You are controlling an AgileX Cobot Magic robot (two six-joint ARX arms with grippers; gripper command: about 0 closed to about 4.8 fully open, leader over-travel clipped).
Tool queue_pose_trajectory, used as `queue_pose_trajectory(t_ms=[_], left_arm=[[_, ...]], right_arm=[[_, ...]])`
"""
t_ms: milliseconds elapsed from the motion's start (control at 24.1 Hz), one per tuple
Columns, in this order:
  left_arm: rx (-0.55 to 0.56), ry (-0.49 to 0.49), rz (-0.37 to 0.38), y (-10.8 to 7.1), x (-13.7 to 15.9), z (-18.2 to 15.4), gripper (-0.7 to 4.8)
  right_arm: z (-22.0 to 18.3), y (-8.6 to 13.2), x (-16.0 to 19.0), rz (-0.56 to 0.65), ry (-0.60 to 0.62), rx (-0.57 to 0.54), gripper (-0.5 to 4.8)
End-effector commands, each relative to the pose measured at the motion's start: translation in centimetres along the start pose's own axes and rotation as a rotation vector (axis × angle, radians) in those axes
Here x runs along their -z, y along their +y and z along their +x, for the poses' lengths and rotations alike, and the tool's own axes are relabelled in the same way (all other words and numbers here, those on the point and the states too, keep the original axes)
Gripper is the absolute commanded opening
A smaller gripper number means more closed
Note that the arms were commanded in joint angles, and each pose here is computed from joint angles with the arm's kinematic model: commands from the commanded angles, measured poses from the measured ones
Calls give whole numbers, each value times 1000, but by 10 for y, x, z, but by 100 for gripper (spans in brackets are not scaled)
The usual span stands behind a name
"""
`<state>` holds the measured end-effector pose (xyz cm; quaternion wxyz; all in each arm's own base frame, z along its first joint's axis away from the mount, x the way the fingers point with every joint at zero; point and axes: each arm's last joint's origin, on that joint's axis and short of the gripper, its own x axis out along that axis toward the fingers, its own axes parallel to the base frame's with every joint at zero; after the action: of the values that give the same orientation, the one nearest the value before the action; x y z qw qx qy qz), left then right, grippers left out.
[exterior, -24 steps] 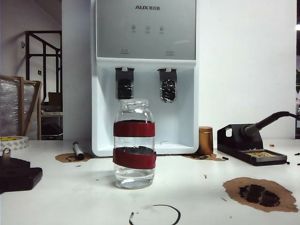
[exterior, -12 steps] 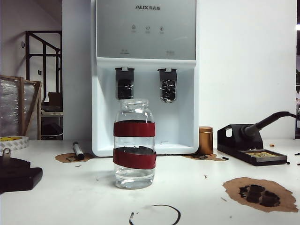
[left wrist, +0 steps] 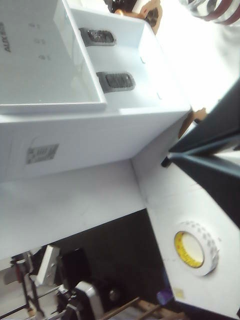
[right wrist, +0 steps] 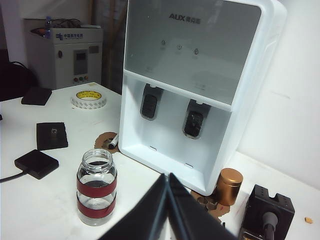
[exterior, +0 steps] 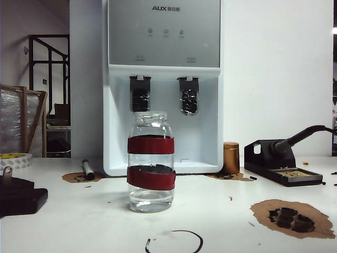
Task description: Pick up the water bottle with two loops of red belts, then reach the front water dispenser and gently press the gray-black baffle horizontally to get a little water.
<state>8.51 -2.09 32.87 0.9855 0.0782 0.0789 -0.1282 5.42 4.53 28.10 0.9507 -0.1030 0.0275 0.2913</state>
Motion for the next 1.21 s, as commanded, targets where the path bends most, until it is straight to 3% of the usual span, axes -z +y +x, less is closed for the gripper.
queue_pose_trajectory(t_ms=[42,249,582,1205], left_arm=[[-12,-63,16,0,2,-9,-4],[-20,-82,10,-2,15,-20,-4],[-55,-118,-10,-3,27,-30,-4],[-107,-35,-36,-2,37,-34,-4]], right_arm=[[-7,-2,-2,19,-38,32,-3],[-21,-5,-1,57,-93,40,-3],[-27,-4,8,67,-42,23,-3],[-28,-5,8,69,-47,35,-1]])
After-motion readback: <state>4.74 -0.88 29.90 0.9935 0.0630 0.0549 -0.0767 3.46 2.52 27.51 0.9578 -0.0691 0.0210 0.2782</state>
